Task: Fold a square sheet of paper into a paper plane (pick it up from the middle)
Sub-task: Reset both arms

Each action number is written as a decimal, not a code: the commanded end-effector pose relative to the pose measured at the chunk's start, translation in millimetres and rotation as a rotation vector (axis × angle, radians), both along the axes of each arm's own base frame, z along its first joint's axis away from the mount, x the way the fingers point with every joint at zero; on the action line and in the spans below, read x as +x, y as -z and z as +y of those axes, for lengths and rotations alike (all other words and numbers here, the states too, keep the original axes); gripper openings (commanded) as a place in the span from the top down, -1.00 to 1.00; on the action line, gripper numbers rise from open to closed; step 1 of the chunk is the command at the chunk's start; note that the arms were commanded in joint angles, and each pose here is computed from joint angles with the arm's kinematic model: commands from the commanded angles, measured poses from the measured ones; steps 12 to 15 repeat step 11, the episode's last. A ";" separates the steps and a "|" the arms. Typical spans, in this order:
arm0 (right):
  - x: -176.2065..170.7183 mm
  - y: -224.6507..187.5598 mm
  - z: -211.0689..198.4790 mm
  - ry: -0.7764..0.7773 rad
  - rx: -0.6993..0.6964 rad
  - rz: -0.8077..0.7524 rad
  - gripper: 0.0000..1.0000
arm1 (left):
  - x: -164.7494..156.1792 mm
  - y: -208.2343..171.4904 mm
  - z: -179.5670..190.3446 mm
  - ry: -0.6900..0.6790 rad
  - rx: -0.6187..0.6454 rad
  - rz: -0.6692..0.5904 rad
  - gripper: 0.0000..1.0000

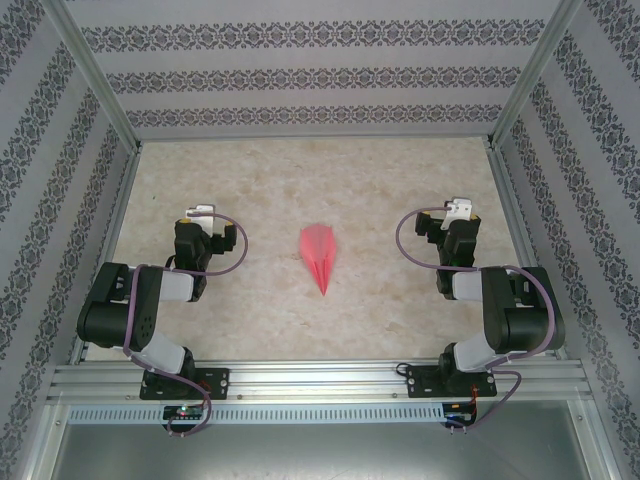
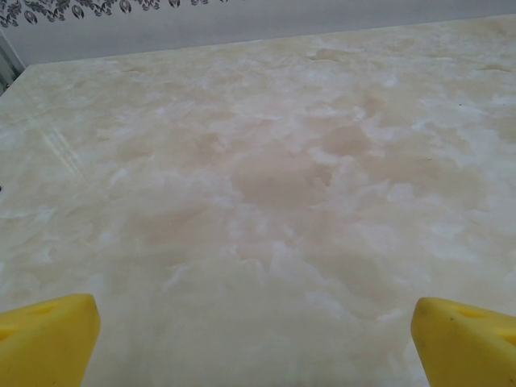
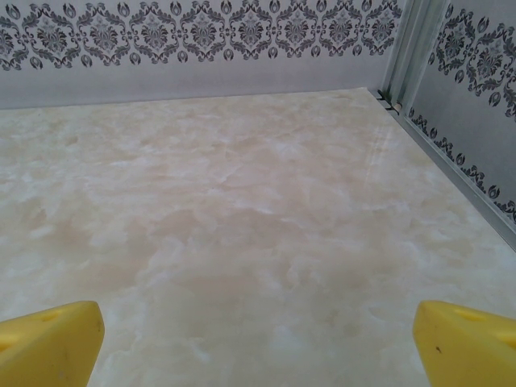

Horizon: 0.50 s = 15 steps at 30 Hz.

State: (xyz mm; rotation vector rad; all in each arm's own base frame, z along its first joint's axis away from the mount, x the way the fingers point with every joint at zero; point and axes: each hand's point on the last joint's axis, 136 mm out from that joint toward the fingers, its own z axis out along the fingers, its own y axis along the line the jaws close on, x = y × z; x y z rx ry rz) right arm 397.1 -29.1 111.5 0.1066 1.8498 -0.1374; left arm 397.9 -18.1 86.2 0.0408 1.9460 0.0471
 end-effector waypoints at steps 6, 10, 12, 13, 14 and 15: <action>3.4 -15.2 5.4 -0.018 0.011 -0.054 -0.97 | 9.0 -15.6 -1.7 0.031 -0.012 -0.054 -1.00; 3.6 -15.1 6.1 -0.020 0.011 -0.054 -0.96 | 8.5 -14.9 -1.0 0.029 -0.010 -0.054 -1.00; 3.5 -15.5 5.5 -0.018 0.011 -0.055 -0.96 | 8.7 -16.4 -1.1 0.030 -0.011 -0.058 -1.00; 3.5 -15.5 5.5 -0.018 0.011 -0.055 -0.96 | 8.7 -16.4 -1.1 0.030 -0.011 -0.058 -1.00; 3.5 -15.5 5.5 -0.018 0.011 -0.055 -0.96 | 8.7 -16.4 -1.1 0.030 -0.011 -0.058 -1.00; 3.5 -15.5 5.5 -0.018 0.011 -0.055 -0.96 | 8.7 -16.4 -1.1 0.030 -0.011 -0.058 -1.00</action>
